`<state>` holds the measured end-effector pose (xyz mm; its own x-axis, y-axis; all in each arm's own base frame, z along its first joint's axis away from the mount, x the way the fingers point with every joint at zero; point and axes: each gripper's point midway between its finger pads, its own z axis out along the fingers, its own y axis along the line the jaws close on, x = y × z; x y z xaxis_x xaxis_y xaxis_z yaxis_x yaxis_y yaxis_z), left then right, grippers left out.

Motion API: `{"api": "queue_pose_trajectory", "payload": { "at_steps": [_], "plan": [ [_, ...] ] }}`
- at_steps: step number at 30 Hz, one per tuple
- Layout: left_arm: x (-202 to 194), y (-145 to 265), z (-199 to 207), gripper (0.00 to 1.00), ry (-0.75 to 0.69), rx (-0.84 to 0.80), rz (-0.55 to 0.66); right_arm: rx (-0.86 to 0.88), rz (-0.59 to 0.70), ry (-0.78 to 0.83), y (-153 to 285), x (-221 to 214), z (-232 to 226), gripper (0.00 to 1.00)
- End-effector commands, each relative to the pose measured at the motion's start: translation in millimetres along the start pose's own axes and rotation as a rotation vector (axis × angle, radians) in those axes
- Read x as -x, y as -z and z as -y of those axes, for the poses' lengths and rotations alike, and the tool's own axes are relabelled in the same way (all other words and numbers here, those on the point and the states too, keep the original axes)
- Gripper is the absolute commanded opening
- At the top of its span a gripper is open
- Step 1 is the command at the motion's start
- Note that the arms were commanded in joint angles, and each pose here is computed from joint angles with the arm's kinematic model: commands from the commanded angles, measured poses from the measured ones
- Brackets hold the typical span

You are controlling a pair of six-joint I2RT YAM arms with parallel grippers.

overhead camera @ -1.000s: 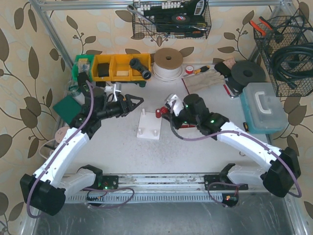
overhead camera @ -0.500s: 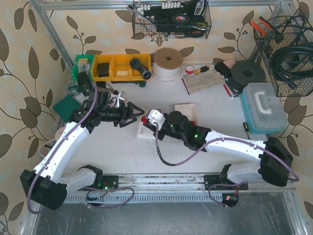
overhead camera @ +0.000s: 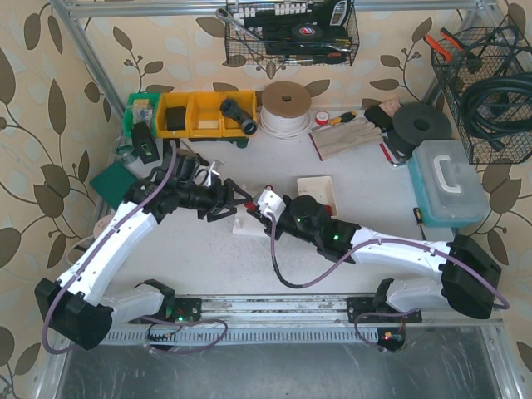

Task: Install the large spring

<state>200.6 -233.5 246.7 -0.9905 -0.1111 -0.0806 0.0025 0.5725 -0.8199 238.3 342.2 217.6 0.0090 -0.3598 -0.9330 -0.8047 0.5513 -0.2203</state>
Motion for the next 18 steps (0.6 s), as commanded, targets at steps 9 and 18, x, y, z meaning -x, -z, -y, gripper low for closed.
{"api": "queue_pose_trajectory", "payload": {
  "at_steps": [9, 18],
  "plan": [
    [3, 12, 9, 0.68, -0.126, 0.141, -0.022, 0.007, 0.061, 0.002, -3, 16, -1, 0.0],
    [5, 17, 1, 0.66, -0.214, 0.306, -0.111, 0.016, 0.048, 0.002, -7, 13, -3, 0.0]
  ]
}}
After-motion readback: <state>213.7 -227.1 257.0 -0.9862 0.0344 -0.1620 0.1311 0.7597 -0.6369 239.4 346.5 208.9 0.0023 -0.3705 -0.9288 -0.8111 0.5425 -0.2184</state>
